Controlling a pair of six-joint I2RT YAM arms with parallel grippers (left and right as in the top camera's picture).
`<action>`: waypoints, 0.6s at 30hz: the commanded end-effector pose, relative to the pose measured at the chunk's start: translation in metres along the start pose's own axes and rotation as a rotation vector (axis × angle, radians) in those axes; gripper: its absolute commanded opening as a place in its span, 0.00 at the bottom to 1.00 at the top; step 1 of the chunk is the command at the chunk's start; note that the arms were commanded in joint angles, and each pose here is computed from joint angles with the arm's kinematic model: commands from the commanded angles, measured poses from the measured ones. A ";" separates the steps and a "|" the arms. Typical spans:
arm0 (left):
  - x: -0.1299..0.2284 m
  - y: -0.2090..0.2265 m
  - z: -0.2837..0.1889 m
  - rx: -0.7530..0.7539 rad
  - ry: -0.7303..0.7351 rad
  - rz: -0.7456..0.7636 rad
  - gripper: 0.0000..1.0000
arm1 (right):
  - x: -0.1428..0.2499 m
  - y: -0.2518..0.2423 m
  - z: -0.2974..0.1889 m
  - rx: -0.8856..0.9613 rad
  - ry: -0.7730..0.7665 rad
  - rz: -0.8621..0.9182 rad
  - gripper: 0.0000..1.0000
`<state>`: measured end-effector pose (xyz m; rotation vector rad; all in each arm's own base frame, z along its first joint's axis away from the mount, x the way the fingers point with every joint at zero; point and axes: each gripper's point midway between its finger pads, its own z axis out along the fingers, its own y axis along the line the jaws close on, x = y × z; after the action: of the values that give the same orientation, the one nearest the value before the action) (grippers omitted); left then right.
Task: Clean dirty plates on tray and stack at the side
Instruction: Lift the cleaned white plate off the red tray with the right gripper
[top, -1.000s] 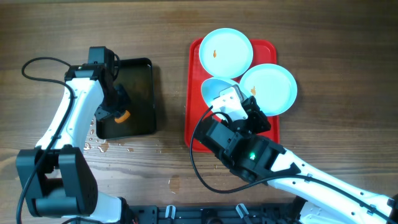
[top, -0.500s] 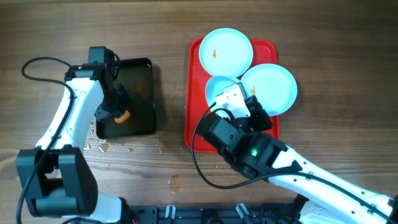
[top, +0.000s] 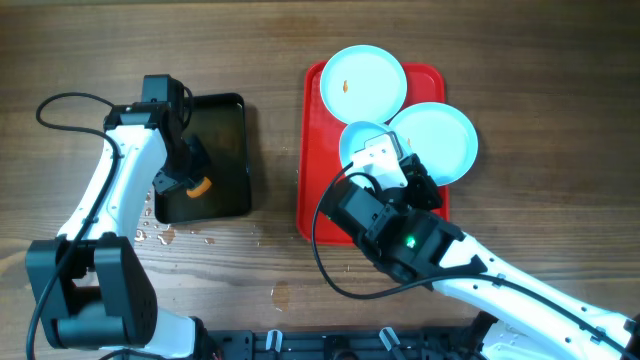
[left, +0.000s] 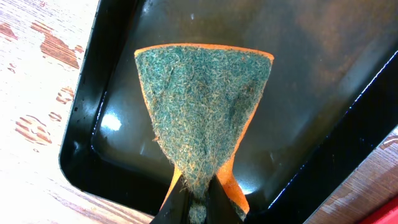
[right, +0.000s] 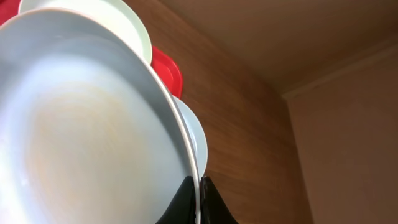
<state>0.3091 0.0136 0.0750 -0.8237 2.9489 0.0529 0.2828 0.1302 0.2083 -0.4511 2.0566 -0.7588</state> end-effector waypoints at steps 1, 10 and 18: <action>0.001 0.000 0.000 0.008 0.003 0.009 0.04 | -0.003 -0.011 0.002 0.053 -0.005 0.046 0.04; 0.000 -0.001 0.000 0.010 0.000 0.009 0.04 | -0.001 0.009 0.000 -0.062 0.015 -0.005 0.04; 0.000 -0.001 0.000 0.010 0.000 0.009 0.04 | 0.013 -0.013 0.024 -0.077 0.124 0.268 0.04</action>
<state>0.3100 0.0136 0.0751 -0.8229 2.9453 0.0513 0.2867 0.1234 0.1962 -0.3716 2.1412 -0.6780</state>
